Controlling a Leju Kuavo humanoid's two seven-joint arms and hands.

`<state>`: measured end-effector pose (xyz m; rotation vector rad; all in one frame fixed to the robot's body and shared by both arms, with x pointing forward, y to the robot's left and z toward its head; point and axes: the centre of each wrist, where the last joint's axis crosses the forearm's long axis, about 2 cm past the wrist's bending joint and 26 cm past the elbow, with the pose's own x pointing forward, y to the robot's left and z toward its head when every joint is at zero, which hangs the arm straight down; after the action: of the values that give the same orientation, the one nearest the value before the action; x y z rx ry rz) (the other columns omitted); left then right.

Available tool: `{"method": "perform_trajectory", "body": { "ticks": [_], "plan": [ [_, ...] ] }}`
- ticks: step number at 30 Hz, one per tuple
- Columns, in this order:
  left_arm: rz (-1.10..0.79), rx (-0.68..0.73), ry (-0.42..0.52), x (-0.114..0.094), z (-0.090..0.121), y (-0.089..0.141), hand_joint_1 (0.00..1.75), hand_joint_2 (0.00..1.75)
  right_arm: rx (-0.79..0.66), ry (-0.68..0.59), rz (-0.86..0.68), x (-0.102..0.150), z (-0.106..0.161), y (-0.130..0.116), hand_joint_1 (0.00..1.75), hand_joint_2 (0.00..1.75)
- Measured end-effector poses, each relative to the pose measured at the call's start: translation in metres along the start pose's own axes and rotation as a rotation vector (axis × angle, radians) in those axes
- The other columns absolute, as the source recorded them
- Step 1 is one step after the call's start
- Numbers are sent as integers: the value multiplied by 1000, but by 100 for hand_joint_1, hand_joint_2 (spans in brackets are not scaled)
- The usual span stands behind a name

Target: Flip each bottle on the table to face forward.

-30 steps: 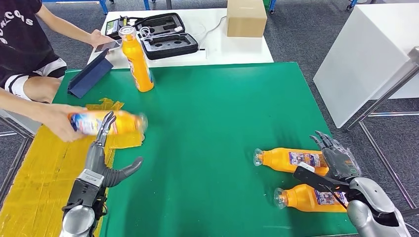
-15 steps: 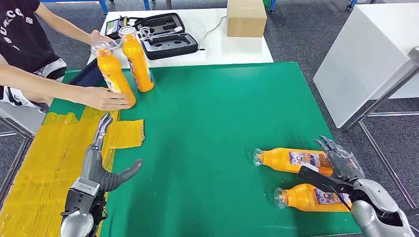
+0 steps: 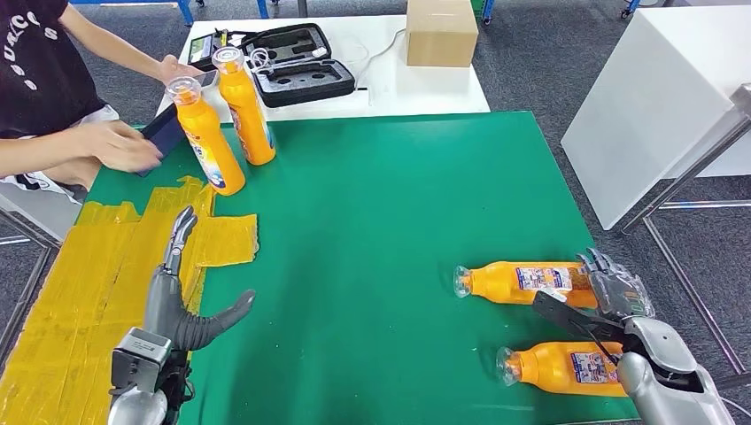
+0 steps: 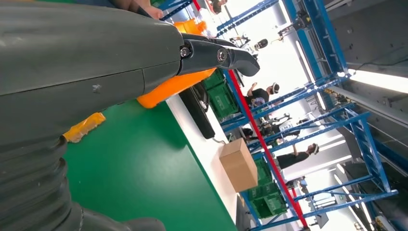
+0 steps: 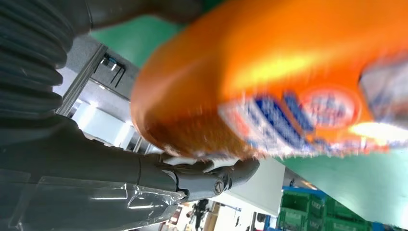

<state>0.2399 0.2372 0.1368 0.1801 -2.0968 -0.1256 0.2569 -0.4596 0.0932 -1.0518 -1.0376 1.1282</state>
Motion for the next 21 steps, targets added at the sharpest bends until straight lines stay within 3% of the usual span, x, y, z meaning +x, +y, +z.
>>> {"method": "perform_trajectory", "body": {
  "ticks": [2, 21],
  "plan": [
    [2, -2, -1, 0, 0, -1, 0, 175, -16, 4, 7, 4, -4, 3, 175, 175],
    [13, -5, 3, 2, 0, -5, 0, 175, -90, -24, -43, 33, -16, 17, 175, 175]
  ]
}}
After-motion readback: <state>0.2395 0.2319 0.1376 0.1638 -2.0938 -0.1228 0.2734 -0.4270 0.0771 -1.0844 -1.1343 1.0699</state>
